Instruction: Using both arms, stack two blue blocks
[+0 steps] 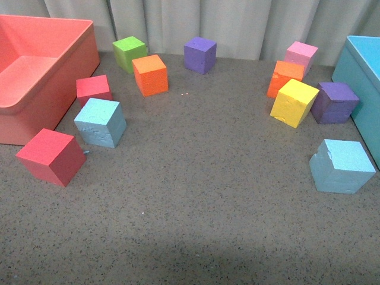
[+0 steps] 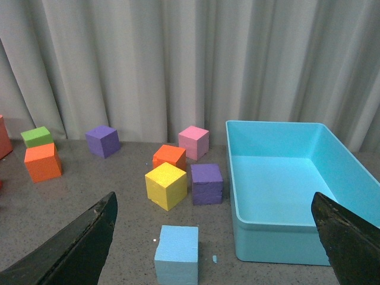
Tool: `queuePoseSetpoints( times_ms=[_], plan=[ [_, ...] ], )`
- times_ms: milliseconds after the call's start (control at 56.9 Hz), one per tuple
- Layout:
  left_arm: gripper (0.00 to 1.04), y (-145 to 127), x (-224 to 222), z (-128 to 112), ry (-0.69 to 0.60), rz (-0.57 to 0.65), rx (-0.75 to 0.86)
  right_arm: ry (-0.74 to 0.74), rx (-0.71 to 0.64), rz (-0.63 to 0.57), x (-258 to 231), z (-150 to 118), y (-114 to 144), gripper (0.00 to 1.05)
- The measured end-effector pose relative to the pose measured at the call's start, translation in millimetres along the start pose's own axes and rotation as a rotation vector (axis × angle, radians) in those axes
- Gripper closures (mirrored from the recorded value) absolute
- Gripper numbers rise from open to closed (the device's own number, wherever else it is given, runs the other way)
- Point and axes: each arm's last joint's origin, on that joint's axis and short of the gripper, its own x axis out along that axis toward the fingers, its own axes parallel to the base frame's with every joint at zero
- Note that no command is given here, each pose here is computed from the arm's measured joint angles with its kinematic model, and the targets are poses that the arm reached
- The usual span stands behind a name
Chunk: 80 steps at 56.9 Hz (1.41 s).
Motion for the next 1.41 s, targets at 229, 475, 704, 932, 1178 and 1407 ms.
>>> queuePoseSetpoints(
  times_ms=[229, 475, 704, 932, 1178, 1407],
  plan=[
    [0.07, 0.0, 0.0, 0.0, 0.000, 0.000, 0.000, 0.000, 0.000, 0.000, 0.0, 0.0, 0.0, 0.09],
    [0.07, 0.0, 0.0, 0.0, 0.000, 0.000, 0.000, 0.000, 0.000, 0.000, 0.0, 0.0, 0.0, 0.09],
    [0.07, 0.0, 0.0, 0.0, 0.000, 0.000, 0.000, 0.000, 0.000, 0.000, 0.0, 0.0, 0.0, 0.09],
    [0.07, 0.0, 0.0, 0.0, 0.000, 0.000, 0.000, 0.000, 0.000, 0.000, 0.0, 0.0, 0.0, 0.09],
    [0.07, 0.0, 0.0, 0.0, 0.000, 0.000, 0.000, 0.002, -0.005, -0.006, 0.0, -0.1, -0.1, 0.09],
    [0.07, 0.0, 0.0, 0.0, 0.000, 0.000, 0.000, 0.231, -0.204, -0.185, 19.9, 5.8, 1.0, 0.09]
  ],
)
